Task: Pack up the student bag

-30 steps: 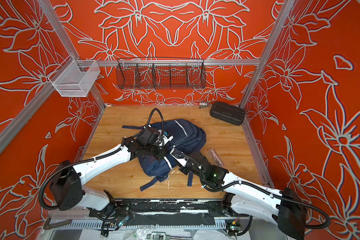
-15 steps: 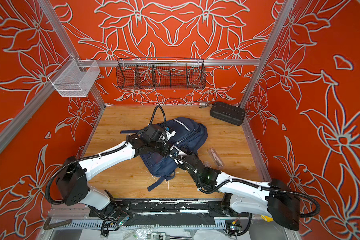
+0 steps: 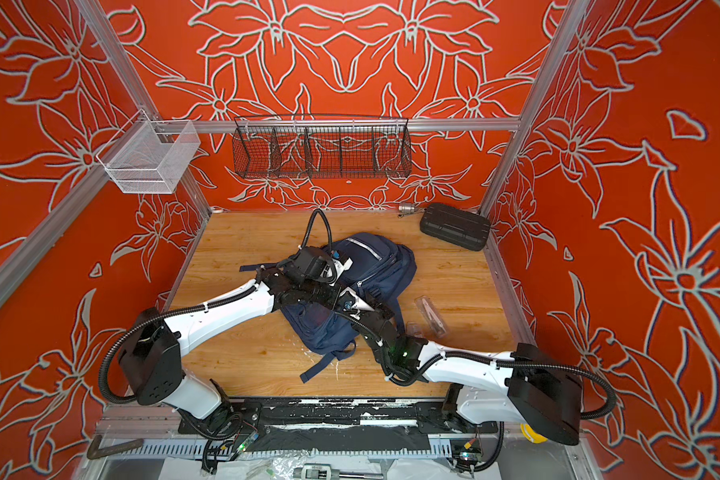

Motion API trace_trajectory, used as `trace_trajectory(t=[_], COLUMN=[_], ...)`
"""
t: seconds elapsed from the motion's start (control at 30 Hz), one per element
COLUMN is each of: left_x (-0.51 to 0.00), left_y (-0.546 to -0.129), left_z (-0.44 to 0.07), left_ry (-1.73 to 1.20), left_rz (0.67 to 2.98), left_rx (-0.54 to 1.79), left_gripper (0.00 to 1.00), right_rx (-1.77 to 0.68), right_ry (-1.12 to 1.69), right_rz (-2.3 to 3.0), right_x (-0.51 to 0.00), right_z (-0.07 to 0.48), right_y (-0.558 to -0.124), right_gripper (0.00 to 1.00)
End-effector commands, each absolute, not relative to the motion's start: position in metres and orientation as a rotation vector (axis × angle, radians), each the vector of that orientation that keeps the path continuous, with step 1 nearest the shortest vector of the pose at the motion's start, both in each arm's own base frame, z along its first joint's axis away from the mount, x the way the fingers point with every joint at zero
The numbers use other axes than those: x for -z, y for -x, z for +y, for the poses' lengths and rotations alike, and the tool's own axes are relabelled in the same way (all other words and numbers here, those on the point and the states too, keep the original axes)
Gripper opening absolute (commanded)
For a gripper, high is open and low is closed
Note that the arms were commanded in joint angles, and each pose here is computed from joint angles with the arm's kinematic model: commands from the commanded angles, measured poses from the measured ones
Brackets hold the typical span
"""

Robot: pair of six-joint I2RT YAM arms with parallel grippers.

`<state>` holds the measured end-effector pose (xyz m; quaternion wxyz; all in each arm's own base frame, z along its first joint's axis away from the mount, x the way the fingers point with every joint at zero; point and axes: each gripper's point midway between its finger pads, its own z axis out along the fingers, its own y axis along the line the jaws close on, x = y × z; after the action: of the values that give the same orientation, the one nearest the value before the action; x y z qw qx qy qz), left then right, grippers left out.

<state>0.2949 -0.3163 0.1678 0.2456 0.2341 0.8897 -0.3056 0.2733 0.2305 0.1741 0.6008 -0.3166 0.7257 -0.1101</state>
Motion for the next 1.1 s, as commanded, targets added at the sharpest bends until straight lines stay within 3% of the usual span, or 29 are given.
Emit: trace_trajectory(t=[0.0, 0.17, 0.43, 0.7, 1.07], left_x=[-0.216, -0.213, -0.213, -0.213, -0.203], left_y=[-0.293, -0.292, -0.292, -0.285, -0.272], left_z=[-0.342, -0.344, -0.339, -0.321, -0.301], left_ry=[-0.694, -0.700, -0.707, -0.777, -0.880], left_rz=[2.245, 2.248, 2.254, 2.249, 2.255], left_rx=[0.995, 1.008, 0.971, 0.856, 0.742], left_gripper=[0.00, 0.00, 0.00, 0.00, 0.00], right_rx=[0.271, 0.291, 0.261, -0.206, -0.518], right_ry=[0.619, 0.576, 0.553, 0.566, 0.637], right_rz=[1.664, 1.654, 1.677, 1.818, 1.844], right_x=[-0.191, -0.191, -0.190, -0.172, -0.169], right_z=[0.230, 0.234, 0.233, 0.222, 0.241], right_y=[-0.283, -0.290, -0.290, -0.279, -0.275], right_gripper=[0.31, 0.28, 0.00, 0.00, 0.00])
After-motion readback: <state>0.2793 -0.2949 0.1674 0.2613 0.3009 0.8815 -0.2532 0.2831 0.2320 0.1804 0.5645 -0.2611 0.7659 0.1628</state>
